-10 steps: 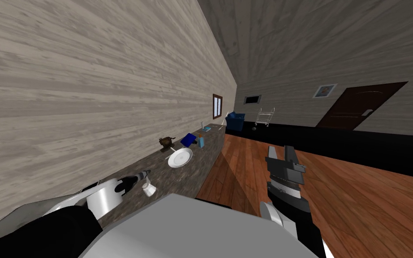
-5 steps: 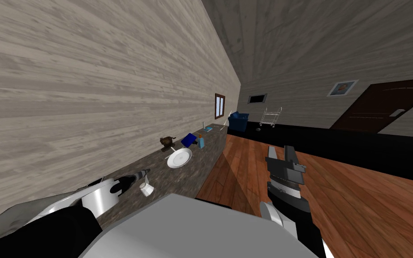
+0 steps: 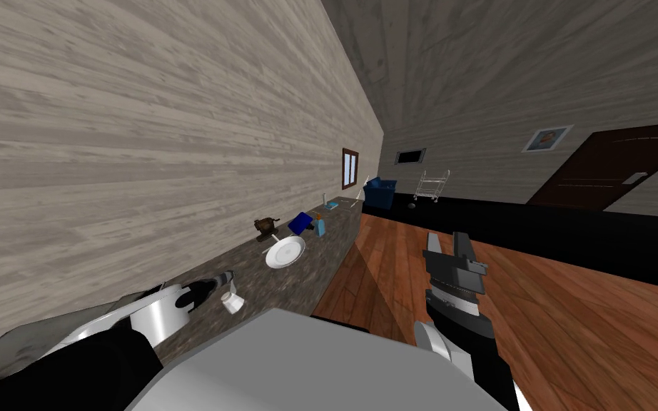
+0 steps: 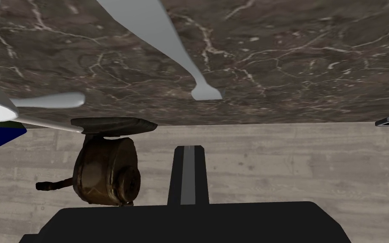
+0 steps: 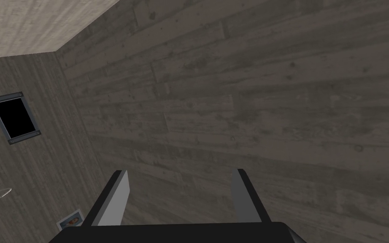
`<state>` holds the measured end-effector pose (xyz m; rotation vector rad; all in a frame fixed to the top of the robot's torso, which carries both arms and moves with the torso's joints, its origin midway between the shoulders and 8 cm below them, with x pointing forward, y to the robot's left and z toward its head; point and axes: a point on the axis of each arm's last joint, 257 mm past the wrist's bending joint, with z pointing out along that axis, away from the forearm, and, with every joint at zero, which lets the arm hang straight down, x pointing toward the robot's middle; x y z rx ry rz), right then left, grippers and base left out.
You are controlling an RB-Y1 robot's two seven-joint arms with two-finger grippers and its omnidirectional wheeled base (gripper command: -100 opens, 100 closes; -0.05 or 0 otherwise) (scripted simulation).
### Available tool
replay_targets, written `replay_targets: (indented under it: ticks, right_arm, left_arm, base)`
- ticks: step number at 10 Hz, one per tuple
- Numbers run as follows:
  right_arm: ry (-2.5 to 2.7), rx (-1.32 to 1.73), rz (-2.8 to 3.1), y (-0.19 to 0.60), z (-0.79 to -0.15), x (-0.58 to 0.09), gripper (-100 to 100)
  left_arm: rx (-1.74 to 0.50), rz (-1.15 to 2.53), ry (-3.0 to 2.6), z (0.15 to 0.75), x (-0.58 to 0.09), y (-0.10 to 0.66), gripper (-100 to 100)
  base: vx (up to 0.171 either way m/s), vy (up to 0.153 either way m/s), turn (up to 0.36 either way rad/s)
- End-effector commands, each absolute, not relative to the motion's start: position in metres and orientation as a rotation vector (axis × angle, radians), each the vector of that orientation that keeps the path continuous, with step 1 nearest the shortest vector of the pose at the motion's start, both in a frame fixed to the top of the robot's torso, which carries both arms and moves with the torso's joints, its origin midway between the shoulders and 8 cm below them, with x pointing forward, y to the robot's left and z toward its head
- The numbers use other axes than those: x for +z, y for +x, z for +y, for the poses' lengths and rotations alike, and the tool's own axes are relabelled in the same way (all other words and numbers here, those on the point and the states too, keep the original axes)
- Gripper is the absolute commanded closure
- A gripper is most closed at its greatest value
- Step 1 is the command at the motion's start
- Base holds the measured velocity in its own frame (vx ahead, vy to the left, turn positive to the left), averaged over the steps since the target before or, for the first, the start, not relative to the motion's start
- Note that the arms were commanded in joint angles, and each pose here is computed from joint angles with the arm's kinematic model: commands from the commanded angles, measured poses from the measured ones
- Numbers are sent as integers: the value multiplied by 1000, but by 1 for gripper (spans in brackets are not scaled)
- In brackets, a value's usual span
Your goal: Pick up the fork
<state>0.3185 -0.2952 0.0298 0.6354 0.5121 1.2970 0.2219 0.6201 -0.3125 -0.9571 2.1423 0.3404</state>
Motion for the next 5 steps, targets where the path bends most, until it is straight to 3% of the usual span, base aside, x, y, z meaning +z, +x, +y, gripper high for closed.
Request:
replay_targets:
  ticks: [1,2,3,4,5]
  right_arm:
    - [635,1297,512,319,-295,30,0]
    - [635,1297,512,319,-295,30,0]
    - [635,1297,512,319,-295,30,0]
    - [635,1297,512,319,-295,30,0]
    - [635,1297,512,319,-295,30,0]
  left_arm:
    - [340,2142,-957,620,-313,222,0]
    - [350,2176,-994,619,-324,205,-100]
    - [345,2161,-976,620,-319,214,-100]
    - [346,2163,-979,620,-319,213,0]
    - [341,2162,-951,625,-316,215,-100]
  base:
    - [0,0,0]
    - [6,45,-171]
    - [2,34,-51]
    - [0,5,8]
    - [43,-27,127]
